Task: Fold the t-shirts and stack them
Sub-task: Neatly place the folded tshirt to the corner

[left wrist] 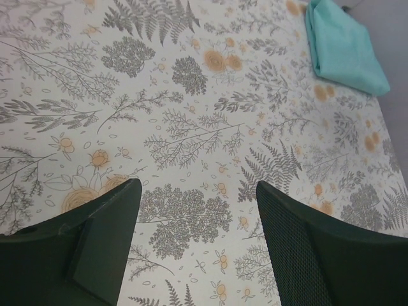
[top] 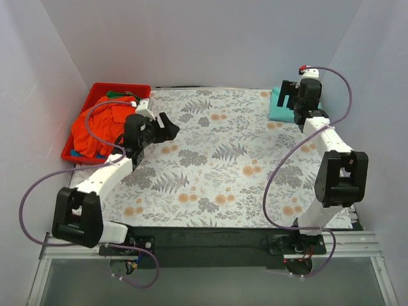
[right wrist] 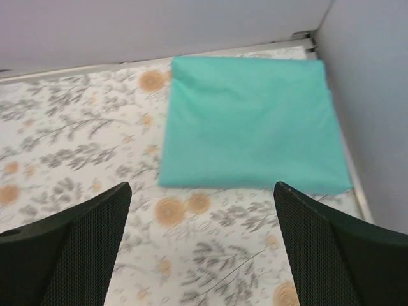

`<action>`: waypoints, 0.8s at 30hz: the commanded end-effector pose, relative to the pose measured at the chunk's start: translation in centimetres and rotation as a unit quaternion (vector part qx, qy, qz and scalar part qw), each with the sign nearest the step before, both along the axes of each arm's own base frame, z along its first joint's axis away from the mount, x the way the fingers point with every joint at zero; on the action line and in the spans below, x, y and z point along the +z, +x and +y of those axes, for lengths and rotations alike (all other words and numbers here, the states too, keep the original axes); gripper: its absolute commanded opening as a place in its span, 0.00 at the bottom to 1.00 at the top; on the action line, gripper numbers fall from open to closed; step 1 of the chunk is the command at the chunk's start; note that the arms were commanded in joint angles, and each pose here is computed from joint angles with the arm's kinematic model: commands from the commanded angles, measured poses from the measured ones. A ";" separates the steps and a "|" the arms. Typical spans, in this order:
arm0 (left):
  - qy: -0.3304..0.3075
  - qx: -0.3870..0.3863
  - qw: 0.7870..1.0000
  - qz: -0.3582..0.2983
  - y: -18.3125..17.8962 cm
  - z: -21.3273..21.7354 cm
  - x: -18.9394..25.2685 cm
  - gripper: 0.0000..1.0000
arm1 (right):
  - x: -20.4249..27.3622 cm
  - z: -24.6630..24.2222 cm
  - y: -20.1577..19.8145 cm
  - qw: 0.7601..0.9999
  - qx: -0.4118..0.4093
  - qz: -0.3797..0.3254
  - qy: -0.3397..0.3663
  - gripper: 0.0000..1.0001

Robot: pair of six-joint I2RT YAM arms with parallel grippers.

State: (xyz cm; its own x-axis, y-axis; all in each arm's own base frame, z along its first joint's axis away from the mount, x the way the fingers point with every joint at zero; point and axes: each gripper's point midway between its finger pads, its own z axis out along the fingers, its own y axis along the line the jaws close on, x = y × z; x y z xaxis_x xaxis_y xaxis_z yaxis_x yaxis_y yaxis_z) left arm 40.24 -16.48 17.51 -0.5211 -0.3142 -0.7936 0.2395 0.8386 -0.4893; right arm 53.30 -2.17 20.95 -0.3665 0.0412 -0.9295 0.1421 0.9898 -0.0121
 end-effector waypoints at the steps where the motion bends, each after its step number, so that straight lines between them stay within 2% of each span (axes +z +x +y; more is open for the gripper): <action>1: 0.000 0.049 0.998 -0.048 -1.5 2.3 3.0 0.72 | 1.9 4.4 -2.0 0.997 0.032 -0.047 0.054 0.98; 2: -0.001 0.057 0.997 -0.053 -1.9 2.6 3.4 0.72 | 3.1 5.2 -3.1 0.996 0.041 -0.058 0.060 0.98; 3: -0.006 0.070 0.995 -0.070 -2.8 3.3 4.9 0.72 | 1.0 6.7 -4.7 0.995 0.059 -0.036 0.069 0.98; 4: -0.007 0.074 0.995 -0.074 -3.3 3.5 5.1 0.72 | 2.3 7.3 -5.9 0.994 0.070 -0.049 0.072 0.98; 6: -0.012 0.085 0.992 -0.089 -4.9 4.3 6.0 0.72 | 0.2 9.3 -8.4 0.992 0.095 -0.028 0.074 0.98; 7: -0.013 0.087 0.992 -0.095 -5.4 4.5 6.4 0.72 | 1.1 9.8 -9.8 0.991 0.105 -0.039 0.076 0.98; 9: -0.021 0.093 0.990 -0.106 -6.7 4.9 6.9 0.73 | -0.8 11.5 -12.3 0.988 0.131 -0.021 0.078 0.98; 11: -0.022 0.091 0.990 -0.104 -7.5 5.0 6.4 0.73 | 0.0 12.4 -14.2 0.985 0.149 -0.034 0.082 0.98; 15: -0.031 0.095 0.988 -0.115 -9.1 5.5 6.6 0.73 | -1.4 13.5 -18.2 0.978 0.181 -0.033 0.094 0.98; 20: -0.033 0.100 0.987 -0.124 -10.0 5.9 6.3 0.73 | -3.4 13.7 -21.2 0.974 0.195 -0.030 0.110 0.98; 24: -0.039 0.102 0.983 -0.145 -10.6 6.2 6.4 0.73 | -4.1 14.3 -23.0 0.965 0.220 -0.064 0.131 0.98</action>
State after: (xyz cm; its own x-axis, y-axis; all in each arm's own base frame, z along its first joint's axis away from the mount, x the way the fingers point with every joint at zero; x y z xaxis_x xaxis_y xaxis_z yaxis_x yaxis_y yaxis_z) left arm 29.95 -10.94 23.37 -0.2434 -0.4446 -0.8620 0.2113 0.8431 -0.4945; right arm 30.70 11.13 15.23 -0.3672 0.0958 -0.9252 -0.2515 0.9474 0.1979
